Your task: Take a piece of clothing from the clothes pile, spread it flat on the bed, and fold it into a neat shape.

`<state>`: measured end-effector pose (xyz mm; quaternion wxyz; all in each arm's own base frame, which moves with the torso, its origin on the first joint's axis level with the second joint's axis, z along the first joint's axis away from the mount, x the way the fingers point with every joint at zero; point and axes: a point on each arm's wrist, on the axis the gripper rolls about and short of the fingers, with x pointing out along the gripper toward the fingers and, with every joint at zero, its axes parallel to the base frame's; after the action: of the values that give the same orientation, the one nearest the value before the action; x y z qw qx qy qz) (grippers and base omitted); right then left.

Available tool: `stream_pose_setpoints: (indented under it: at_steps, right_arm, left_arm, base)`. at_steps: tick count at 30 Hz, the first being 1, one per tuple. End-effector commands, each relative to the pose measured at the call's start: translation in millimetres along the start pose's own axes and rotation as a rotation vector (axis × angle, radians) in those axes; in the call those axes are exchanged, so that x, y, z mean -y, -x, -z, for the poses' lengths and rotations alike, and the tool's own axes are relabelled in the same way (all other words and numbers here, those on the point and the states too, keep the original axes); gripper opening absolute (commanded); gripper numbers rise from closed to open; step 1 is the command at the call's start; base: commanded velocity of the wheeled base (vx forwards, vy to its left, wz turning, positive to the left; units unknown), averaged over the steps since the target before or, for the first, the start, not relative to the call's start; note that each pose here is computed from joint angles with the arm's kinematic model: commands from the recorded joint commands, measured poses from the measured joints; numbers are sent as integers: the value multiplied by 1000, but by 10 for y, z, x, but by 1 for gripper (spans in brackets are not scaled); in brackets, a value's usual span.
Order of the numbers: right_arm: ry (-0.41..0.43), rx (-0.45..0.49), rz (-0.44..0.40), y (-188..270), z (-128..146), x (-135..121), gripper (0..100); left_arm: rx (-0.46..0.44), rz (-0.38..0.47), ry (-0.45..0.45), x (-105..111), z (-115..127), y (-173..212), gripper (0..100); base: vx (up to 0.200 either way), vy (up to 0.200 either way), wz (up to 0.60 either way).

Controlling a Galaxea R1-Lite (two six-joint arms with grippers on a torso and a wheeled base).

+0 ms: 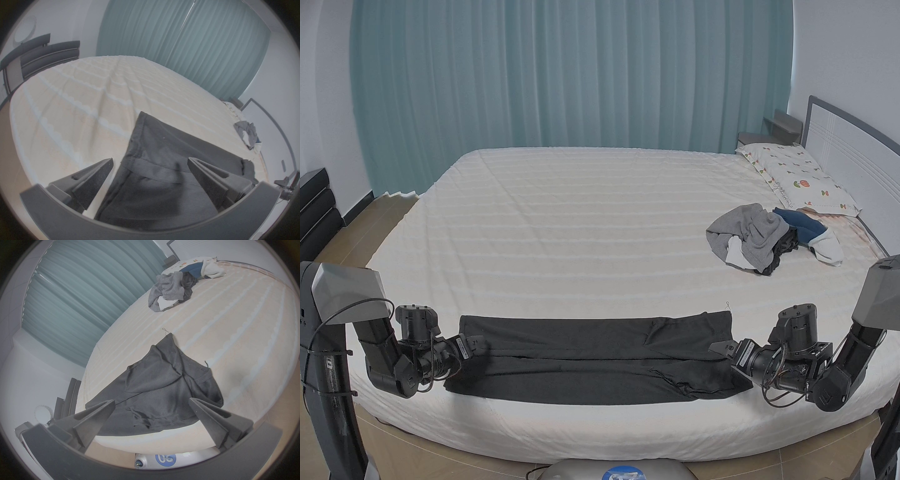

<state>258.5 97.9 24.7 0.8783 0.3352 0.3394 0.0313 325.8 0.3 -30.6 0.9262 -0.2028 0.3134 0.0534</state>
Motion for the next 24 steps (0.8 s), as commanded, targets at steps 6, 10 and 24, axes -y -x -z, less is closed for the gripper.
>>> stream_pose_setpoints:
  at_steps: [6, 10, 24]
  right_arm:
    - [17, 0, -30, -11, 46, -61, 100]
    - [16, -8, -21, -35, 65, -40, 100]
    - [16, -13, -17, -63, 74, -31, 100]
  left_arm:
    - [-14, -9, -1, -12, 64, -130, 100]
    - [-11, 4, -5, 38, 66, -120, 100]
    - [-26, 16, -17, 88, 115, -143, 0]
  base:
    - [0, 0, 0]
    - [0, 0, 0]
    - [0, 0, 0]
